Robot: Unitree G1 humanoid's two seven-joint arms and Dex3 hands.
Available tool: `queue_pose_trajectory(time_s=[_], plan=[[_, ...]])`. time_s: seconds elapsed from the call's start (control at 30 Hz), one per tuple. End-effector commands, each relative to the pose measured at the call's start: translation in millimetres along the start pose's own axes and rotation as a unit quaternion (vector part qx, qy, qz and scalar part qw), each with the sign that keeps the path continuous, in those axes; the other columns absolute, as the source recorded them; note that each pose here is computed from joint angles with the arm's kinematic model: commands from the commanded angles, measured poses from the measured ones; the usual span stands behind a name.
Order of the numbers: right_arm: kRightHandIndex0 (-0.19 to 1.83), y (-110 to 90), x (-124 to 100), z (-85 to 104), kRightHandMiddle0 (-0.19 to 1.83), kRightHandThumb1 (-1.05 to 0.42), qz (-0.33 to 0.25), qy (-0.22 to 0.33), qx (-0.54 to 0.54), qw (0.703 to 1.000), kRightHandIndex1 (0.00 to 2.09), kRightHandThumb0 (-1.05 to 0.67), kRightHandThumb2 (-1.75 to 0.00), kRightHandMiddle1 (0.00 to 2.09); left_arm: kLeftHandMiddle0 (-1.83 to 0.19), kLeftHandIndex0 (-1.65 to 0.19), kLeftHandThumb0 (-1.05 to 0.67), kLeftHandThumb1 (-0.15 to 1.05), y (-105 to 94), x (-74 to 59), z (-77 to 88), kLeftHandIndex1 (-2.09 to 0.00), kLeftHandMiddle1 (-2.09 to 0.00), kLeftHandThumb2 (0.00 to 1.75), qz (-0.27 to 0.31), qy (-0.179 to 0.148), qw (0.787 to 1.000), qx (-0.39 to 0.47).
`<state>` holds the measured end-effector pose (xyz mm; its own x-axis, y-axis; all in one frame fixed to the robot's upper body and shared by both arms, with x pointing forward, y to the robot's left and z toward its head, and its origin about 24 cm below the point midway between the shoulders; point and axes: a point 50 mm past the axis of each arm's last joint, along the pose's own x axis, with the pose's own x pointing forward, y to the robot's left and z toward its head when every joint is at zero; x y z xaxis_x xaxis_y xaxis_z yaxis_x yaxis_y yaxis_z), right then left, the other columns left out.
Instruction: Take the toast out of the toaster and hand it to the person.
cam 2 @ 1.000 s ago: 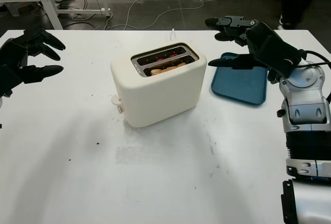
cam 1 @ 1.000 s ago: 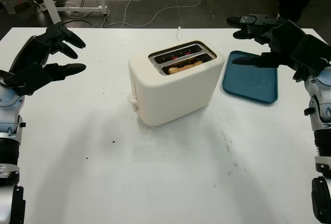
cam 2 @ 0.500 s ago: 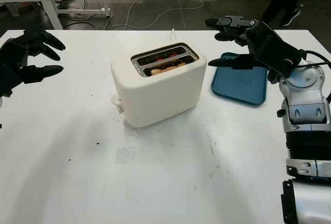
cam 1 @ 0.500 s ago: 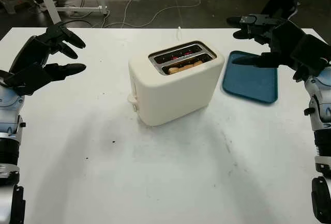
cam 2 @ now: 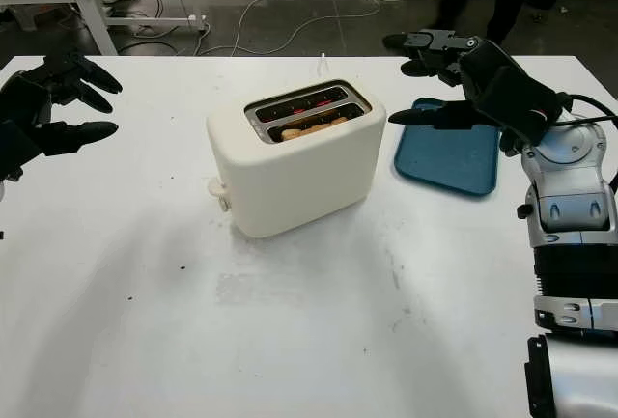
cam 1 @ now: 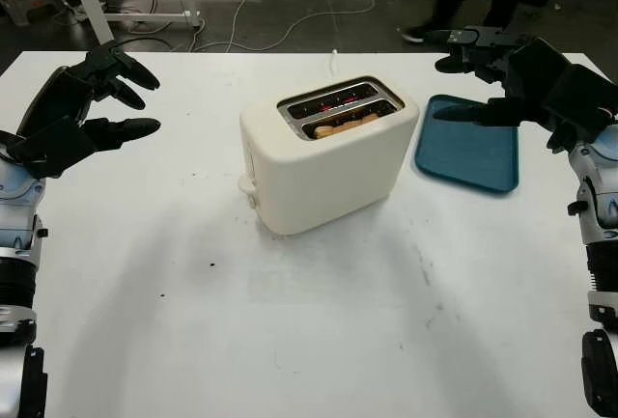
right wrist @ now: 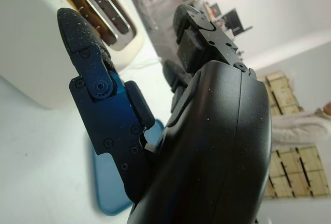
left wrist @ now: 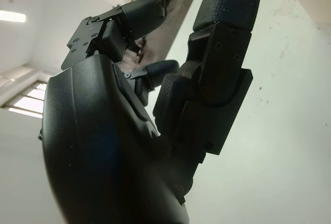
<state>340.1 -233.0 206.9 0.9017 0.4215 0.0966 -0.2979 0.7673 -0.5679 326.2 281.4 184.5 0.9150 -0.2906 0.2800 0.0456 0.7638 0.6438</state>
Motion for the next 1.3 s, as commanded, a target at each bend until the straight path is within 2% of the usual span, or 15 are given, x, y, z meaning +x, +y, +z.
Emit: queue_pose_trajectory(time_s=[0.0, 1.27], plan=[[0.02, 0.8, 0.6, 1.1, 0.46, -0.71, -0.001, -0.005, 0.009, 1.000, 0.81, -0.68, 0.00, 0.01, -0.24, -0.22, -1.05, 0.92, 1.1, -1.1, -0.3, -1.39, -1.50, 0.10, 0.005, 0.000, 1.000, 0.000], [0.01, 0.8, 0.0, 1.1, 0.46, -0.71, -0.002, -0.004, 0.010, 1.000, 0.84, -0.68, 0.00, 0.00, -0.23, -0.22, -1.05, 0.92, 1.0, -0.8, 0.8, -1.39, -1.50, 0.11, 0.004, -0.005, 1.000, 0.000]])
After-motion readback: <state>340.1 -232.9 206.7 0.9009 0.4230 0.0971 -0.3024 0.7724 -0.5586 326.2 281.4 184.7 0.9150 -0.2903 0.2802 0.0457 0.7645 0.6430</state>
